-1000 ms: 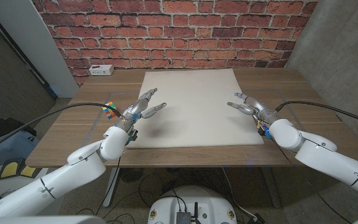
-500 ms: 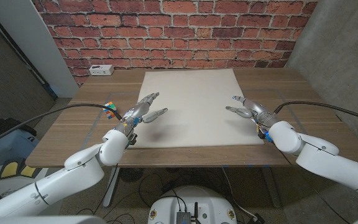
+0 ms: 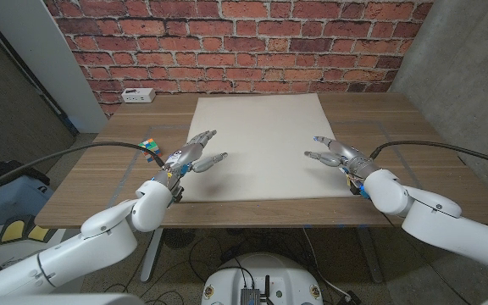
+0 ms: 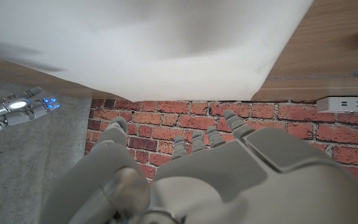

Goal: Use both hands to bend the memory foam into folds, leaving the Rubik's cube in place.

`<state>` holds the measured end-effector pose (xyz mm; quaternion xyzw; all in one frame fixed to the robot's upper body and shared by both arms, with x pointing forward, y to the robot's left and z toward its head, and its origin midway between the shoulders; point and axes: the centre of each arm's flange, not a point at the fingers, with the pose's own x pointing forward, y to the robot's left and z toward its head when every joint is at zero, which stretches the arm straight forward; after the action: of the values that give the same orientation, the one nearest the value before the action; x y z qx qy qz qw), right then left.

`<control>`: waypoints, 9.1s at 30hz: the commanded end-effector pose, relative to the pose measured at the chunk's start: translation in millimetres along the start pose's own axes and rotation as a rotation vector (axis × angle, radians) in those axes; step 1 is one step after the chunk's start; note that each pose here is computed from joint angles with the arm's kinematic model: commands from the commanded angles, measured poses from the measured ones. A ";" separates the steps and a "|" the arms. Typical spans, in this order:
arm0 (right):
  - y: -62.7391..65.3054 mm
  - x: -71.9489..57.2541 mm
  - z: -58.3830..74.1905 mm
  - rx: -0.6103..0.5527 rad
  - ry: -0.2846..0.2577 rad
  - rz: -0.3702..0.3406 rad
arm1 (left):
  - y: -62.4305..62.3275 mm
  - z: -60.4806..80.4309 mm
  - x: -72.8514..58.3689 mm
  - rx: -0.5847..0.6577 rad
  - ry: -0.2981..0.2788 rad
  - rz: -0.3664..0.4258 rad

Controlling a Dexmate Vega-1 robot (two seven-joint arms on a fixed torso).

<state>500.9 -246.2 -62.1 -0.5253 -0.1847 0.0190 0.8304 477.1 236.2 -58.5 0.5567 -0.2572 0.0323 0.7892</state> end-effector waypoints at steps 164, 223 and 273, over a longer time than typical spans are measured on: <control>46.4 -47.6 7.8 -0.256 0.053 -0.319 | -43.7 8.5 -45.1 0.641 0.163 -0.058; -6.8 -133.9 30.3 -0.111 0.175 -0.162 | 49.7 38.0 -67.5 0.109 -0.042 -0.161; -29.0 -134.3 46.2 -0.344 0.147 -0.449 | 109.8 65.5 -64.5 0.550 0.080 0.045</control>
<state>352.7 -250.1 -67.3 -0.5987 -0.2129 -0.2166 0.7412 358.5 228.7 5.6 0.7382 -0.2087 0.1044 0.6330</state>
